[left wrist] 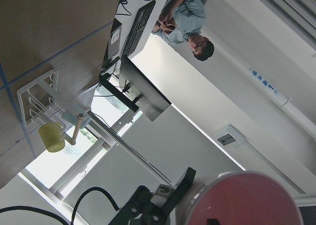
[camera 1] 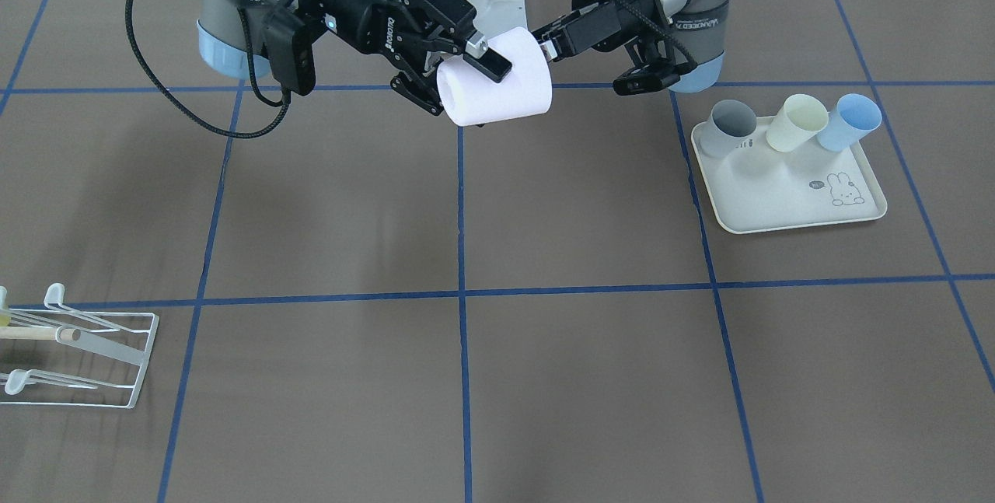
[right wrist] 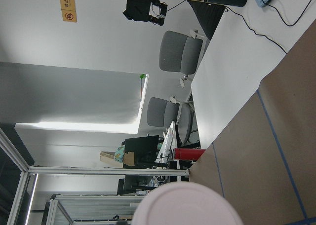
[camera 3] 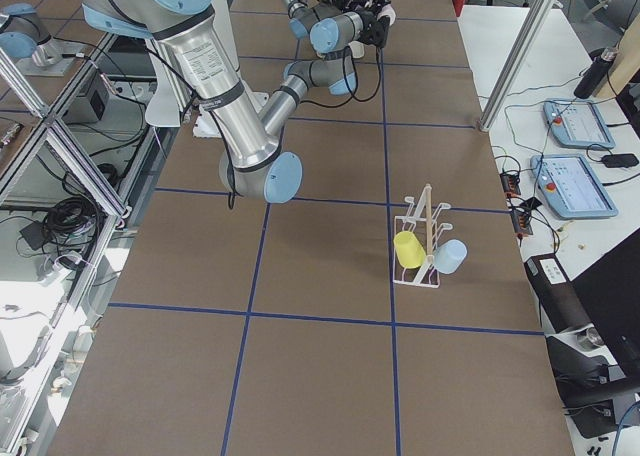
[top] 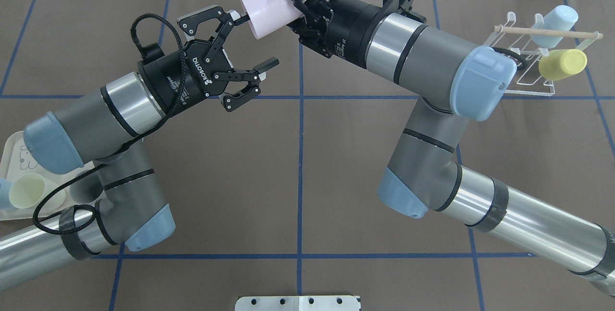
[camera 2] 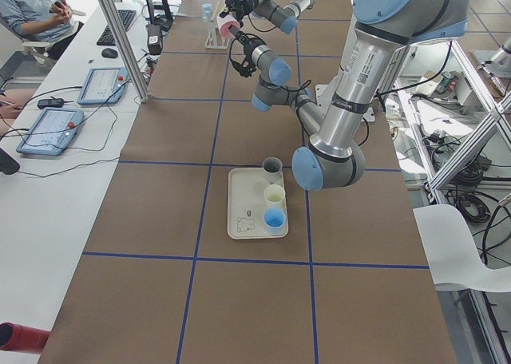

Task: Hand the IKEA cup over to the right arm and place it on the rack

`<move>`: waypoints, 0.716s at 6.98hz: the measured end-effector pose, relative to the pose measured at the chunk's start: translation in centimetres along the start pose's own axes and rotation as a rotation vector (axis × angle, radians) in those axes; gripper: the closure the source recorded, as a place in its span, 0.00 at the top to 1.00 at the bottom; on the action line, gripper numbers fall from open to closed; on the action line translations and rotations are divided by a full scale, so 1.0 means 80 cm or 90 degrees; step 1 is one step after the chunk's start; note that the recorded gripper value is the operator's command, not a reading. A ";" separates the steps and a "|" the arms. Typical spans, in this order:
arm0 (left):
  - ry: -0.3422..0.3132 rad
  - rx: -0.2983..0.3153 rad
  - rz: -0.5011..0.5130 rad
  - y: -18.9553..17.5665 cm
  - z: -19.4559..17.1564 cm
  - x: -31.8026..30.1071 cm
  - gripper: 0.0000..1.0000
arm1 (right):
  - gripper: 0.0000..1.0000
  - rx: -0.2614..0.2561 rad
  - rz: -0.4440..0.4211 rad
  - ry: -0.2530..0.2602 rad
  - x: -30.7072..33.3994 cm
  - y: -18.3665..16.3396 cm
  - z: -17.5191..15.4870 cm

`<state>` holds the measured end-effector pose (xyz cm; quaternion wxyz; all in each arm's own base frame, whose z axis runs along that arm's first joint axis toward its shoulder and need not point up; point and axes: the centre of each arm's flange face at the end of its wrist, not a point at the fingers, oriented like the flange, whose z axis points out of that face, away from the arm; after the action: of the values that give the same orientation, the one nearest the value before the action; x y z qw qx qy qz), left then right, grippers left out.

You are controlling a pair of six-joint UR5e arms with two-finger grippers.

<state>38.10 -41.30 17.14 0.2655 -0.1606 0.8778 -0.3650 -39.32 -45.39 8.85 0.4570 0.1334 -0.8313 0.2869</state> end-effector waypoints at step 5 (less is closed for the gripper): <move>-0.047 -0.006 0.082 -0.017 -0.023 -0.001 1.00 | 0.00 0.040 -0.074 0.036 0.001 -0.097 -0.038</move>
<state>37.18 -41.18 19.27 0.3202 -0.1184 0.8775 -0.3369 -33.52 -49.81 12.90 0.4919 0.1875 -0.7995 0.2893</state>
